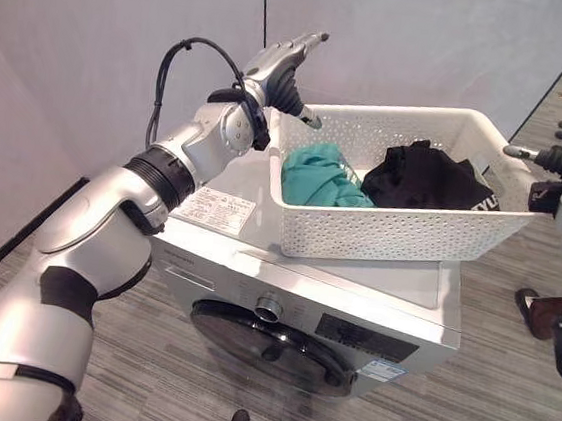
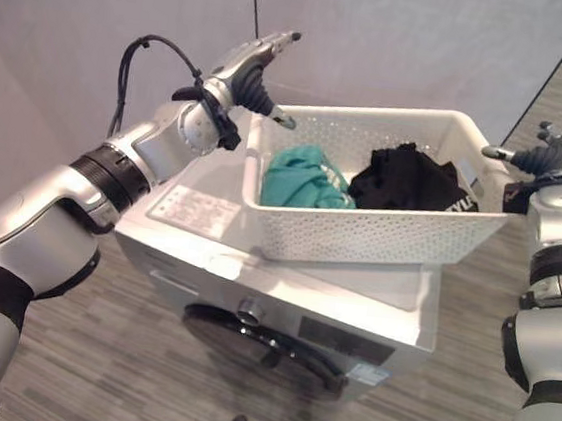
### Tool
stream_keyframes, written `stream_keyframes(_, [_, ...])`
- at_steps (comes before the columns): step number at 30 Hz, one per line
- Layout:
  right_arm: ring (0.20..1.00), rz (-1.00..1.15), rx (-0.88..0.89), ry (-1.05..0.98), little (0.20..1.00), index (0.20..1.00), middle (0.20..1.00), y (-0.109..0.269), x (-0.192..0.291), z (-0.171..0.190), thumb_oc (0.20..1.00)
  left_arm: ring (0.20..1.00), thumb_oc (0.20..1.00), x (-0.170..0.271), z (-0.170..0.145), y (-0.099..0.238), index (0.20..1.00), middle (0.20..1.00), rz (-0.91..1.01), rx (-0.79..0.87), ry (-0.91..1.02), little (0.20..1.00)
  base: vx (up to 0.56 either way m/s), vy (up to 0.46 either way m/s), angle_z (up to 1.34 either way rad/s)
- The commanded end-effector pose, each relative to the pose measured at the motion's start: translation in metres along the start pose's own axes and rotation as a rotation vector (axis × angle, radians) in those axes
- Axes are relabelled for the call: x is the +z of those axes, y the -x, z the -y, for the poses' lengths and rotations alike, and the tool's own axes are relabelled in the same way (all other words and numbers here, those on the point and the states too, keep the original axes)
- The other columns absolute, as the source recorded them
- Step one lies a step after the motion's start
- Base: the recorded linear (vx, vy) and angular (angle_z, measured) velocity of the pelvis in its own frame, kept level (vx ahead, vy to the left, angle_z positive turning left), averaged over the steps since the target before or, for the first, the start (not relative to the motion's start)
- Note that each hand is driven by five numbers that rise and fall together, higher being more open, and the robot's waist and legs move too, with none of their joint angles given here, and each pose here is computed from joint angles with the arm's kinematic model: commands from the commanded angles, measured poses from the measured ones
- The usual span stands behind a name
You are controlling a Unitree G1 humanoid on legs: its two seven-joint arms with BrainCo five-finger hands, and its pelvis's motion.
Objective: Grab the laundry basket,head to the washer,open it,put in the laundry and shut it.
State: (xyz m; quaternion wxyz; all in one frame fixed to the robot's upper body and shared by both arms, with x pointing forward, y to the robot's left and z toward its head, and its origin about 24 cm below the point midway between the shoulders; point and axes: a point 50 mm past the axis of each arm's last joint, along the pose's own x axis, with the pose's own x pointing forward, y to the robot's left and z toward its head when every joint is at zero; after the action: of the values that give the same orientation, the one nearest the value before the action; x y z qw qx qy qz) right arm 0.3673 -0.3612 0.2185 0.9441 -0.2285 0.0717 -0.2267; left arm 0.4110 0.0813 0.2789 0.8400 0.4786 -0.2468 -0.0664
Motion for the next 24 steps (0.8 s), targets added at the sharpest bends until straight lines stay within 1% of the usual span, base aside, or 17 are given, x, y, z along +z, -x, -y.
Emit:
stream_keyframes(1, [1.000, -0.252, -0.051, 0.165, 1.000, 1.000, 1.000, 0.009, -0.058, 0.031, 1.000, 1.000, 1.000, 0.023, -0.045, -0.021, 1.000, 1.000, -0.012, 0.153, 0.042, 1.000, 0.01, -0.023, 0.09])
stream_keyframes(5, [1.000, -0.263, -0.057, 0.168, 1.000, 1.000, 1.000, 0.010, -0.060, 0.035, 1.000, 1.000, 1.000, 0.025, -0.049, -0.022, 1.000, 1.000, -0.008, 0.163, 0.035, 1.000, 0.00, -0.023, 0.04])
stream_keyframes(6, [1.000, -0.268, -0.054, 0.167, 1.000, 1.000, 1.000, 0.011, -0.063, 0.034, 1.000, 1.000, 1.000, 0.030, -0.058, -0.023, 1.000, 1.000, 0.006, 0.193, 0.017, 1.000, 0.00, -0.052, 0.01])
stream_keyframes(8, [1.000, -0.259, -0.046, 0.131, 1.000, 1.000, 1.000, 0.011, -0.066, 0.029, 1.000, 1.000, 1.000, 0.030, -0.062, -0.022, 1.000, 1.000, 0.016, 0.202, 0.073, 1.000, 0.00, -0.054, 0.02])
stream_keyframes(11, [1.000, -0.271, -0.040, 0.103, 1.000, 1.000, 1.000, 0.013, -0.075, 0.028, 1.000, 1.000, 1.000, 0.045, -0.070, -0.020, 1.000, 1.000, 0.111, 0.230, 0.202, 1.000, 0.01, -0.041, 0.05])
stream_keyframes(12, [1.000, -0.271, -0.040, 0.103, 1.000, 1.000, 1.000, 0.013, -0.076, 0.028, 1.000, 1.000, 1.000, 0.045, -0.069, -0.020, 1.000, 1.000, 0.110, 0.229, 0.203, 1.000, 0.00, -0.040, 0.10])
stream_keyframes(13, [1.000, -0.279, -0.046, 0.088, 1.000, 1.000, 1.000, 0.014, -0.080, 0.029, 1.000, 1.000, 1.000, 0.048, -0.075, -0.017, 1.000, 1.000, 0.147, 0.269, 0.296, 1.000, 0.00, -0.025, 0.08])
stream_keyframes(14, [1.000, -0.279, -0.046, 0.088, 1.000, 1.000, 1.000, 0.014, -0.081, 0.029, 1.000, 1.000, 1.000, 0.048, -0.075, -0.017, 1.000, 1.000, 0.146, 0.269, 0.296, 1.000, -0.01, -0.046, 0.06])
stream_keyframes(15, [1.000, -0.283, -0.049, 0.083, 1.000, 1.000, 1.000, 0.015, -0.082, 0.029, 1.000, 1.000, 1.000, 0.053, -0.080, -0.015, 1.000, 1.000, 0.178, 0.304, 0.330, 1.000, 0.00, -0.040, 0.02])
stream_keyframes(19, [1.000, -0.270, -0.020, 0.095, 1.000, 1.000, 1.000, 0.013, -0.080, 0.018, 1.000, 1.000, 1.000, 0.054, -0.090, -0.014, 1.000, 1.000, 0.193, 0.360, 0.296, 1.000, -0.01, -0.047, 0.01])
stream_keyframes(24, [1.000, -0.262, 0.028, 0.116, 1.000, 1.000, 1.000, 0.012, -0.081, 0.002, 1.000, 1.000, 1.000, 0.050, -0.099, -0.013, 1.000, 1.000, 0.185, 0.377, 0.250, 1.000, 0.00, 0.000, 0.00])
